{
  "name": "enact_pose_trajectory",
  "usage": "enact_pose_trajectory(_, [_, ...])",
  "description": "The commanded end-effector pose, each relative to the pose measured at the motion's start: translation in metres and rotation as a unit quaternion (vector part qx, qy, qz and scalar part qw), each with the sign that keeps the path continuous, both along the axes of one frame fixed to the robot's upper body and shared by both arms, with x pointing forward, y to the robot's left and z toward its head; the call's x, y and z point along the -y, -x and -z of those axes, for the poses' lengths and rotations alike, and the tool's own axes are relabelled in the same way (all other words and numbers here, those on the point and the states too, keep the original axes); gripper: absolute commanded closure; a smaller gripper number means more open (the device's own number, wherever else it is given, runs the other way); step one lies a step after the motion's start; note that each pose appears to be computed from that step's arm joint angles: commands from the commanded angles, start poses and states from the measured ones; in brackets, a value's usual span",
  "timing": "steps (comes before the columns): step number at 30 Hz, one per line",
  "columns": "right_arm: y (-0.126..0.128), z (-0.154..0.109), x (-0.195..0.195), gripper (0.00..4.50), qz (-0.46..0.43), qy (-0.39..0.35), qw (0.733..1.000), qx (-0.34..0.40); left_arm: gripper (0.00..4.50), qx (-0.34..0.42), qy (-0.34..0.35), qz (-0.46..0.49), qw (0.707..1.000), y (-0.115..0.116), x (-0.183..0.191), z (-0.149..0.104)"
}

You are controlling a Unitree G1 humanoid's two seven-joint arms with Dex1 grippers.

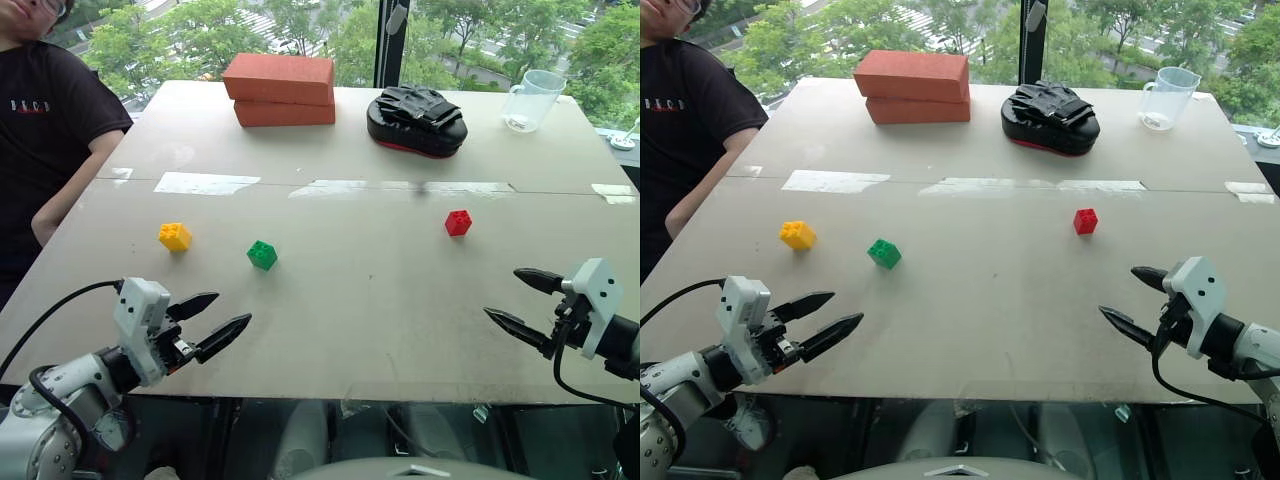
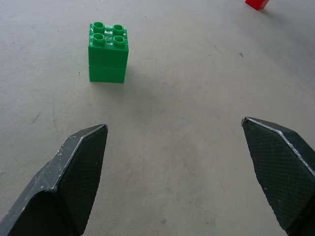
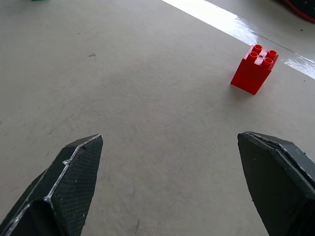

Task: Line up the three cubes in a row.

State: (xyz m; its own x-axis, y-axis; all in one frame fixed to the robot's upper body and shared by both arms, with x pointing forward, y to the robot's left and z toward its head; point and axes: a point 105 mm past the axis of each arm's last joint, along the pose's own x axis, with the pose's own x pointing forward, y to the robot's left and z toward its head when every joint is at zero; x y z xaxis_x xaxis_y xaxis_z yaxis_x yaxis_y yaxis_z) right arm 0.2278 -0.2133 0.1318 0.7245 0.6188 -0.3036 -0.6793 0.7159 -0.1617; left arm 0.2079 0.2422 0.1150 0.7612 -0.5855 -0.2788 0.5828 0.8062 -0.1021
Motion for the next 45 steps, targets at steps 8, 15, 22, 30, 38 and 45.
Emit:
enact_pose_trajectory(8, [-0.018,-0.017,-0.015,0.0,0.017,0.007,0.999,0.044,0.03,0.044,-0.025,0.061,0.997,0.003,0.019,-0.021])
enact_pose_trajectory(15, [-0.059,-0.024,-0.029,0.0,0.068,0.039,0.997,0.026,0.03,0.081,-0.041,0.148,0.985,0.004,0.059,-0.047])
enact_pose_trajectory(22, [-0.099,-0.014,-0.028,0.0,0.133,0.036,0.99,-0.009,0.03,0.099,-0.042,0.204,0.973,0.006,0.083,-0.066])
enact_pose_trajectory(30, [-0.139,-0.008,-0.046,0.0,0.176,0.031,0.983,-0.033,0.03,0.103,-0.038,0.206,0.972,0.003,0.085,-0.073])
enact_pose_trajectory(38, [-0.159,-0.011,-0.055,0.0,0.222,0.023,0.974,-0.03,0.03,0.109,-0.043,0.194,0.974,0.002,0.081,-0.076])
enact_pose_trajectory(45, [-0.164,-0.009,-0.048,2.26,0.236,0.025,0.971,-0.036,0.0,0.108,-0.043,0.19,0.975,0.003,0.08,-0.076])
